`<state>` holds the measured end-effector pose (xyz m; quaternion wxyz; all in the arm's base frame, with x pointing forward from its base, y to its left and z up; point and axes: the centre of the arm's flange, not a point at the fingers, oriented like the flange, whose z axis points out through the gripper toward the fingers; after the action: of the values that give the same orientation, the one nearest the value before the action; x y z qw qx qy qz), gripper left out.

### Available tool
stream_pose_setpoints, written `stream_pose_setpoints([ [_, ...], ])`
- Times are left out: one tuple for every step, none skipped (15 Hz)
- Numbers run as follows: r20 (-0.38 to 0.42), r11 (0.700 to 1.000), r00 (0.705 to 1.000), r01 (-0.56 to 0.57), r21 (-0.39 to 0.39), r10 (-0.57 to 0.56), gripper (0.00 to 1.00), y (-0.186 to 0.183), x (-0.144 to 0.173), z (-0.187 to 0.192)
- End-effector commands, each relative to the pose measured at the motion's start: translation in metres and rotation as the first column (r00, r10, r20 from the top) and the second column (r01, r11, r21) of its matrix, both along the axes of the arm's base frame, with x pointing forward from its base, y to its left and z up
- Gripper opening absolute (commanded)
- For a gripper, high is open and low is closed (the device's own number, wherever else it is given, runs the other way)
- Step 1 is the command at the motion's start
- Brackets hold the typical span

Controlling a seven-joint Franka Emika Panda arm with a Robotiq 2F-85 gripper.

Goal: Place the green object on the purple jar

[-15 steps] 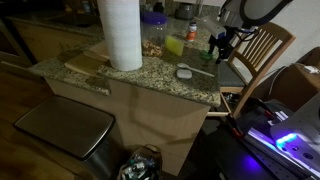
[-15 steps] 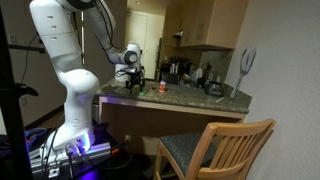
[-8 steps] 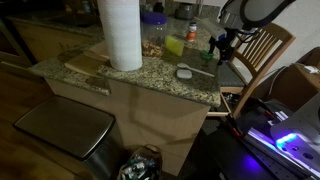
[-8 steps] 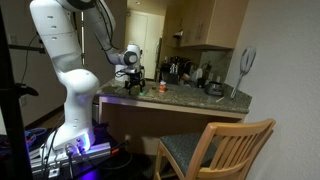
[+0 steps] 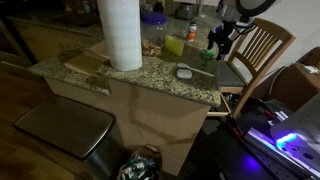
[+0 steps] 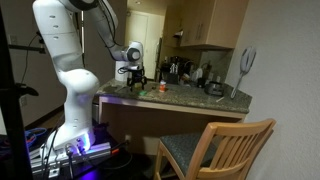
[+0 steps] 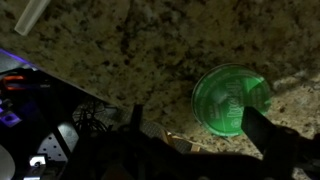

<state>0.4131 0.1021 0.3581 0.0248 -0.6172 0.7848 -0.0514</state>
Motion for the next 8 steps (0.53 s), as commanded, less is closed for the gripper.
stream_pose_setpoints([
  [0.001,1.000,1.000,0.019,-0.012,-0.019,1.00,-0.003,0.001,-0.013],
  [0.018,0.999,0.999,0.038,0.002,-0.038,1.00,-0.006,0.004,-0.018],
  [0.048,0.997,0.996,0.074,0.020,-0.075,1.00,-0.009,0.011,-0.023],
  [0.074,0.995,0.992,0.097,0.039,-0.100,1.00,-0.011,0.016,-0.025],
  [0.097,0.992,0.988,0.114,0.050,-0.119,1.00,-0.012,0.021,-0.027],
  [0.116,0.990,0.984,0.131,0.061,-0.137,1.00,-0.013,0.024,-0.031],
  [0.139,0.987,0.978,0.145,0.072,-0.154,1.00,-0.015,0.028,-0.034],
  [0.151,0.984,0.974,0.160,0.083,-0.171,1.00,-0.016,0.032,-0.036],
])
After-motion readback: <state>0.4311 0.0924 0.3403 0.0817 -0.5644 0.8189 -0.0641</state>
